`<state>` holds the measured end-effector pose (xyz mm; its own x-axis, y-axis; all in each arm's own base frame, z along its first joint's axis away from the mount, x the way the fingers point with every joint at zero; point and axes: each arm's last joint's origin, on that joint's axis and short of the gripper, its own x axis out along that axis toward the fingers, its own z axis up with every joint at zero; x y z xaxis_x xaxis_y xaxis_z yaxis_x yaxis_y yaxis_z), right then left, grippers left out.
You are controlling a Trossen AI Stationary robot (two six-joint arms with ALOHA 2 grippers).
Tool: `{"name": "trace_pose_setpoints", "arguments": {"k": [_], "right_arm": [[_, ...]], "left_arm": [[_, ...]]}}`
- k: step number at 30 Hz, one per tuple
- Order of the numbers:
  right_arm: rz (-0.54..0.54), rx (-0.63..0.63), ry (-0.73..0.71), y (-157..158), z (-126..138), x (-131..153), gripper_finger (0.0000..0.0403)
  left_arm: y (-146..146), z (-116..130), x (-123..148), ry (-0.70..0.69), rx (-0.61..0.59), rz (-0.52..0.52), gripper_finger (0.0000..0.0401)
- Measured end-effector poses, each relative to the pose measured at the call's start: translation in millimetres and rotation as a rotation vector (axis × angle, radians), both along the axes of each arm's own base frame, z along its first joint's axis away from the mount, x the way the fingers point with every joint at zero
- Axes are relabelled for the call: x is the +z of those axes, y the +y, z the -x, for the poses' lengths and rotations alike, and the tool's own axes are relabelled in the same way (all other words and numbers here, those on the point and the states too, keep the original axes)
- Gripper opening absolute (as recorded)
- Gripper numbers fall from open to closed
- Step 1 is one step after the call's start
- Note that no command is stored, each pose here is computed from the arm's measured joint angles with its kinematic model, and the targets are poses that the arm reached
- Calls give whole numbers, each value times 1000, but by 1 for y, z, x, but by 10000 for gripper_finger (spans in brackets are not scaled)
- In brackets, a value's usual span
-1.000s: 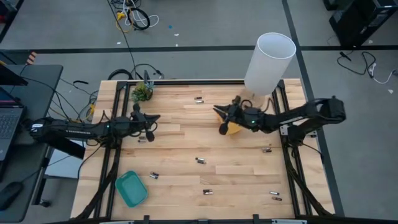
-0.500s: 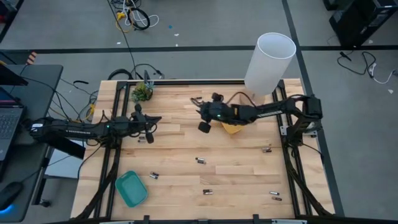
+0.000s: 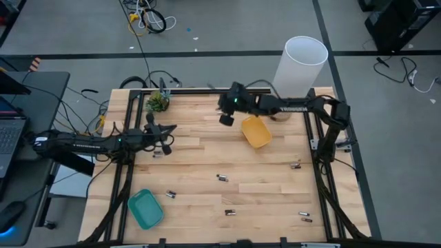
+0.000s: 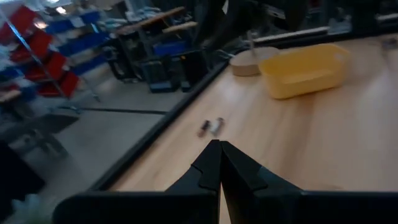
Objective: Sort batteries
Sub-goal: Put the black battery into the yellow bin
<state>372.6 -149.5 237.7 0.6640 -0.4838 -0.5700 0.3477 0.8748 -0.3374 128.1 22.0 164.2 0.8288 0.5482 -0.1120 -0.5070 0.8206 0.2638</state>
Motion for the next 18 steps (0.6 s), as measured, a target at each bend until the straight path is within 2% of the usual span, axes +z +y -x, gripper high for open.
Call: {"name": "trace_pose_setpoints", "arguments": {"k": [4, 8, 13, 18], "right_arm": [[-104, 36, -55, -32, 14, 1, 119], [-161, 25, -72, -53, 26, 0, 118], [-202, 38, -40, -54, 27, -8, 118], [-235, 71, 69, -51, 13, -33, 118]], "left_arm": [[1, 0, 2, -19, 39, -5, 17], [1, 0, 2, -23, 43, -3, 17], [1, 0, 2, -27, 43, -2, 17], [1, 0, 3, -41, 33, 0, 17]]}}
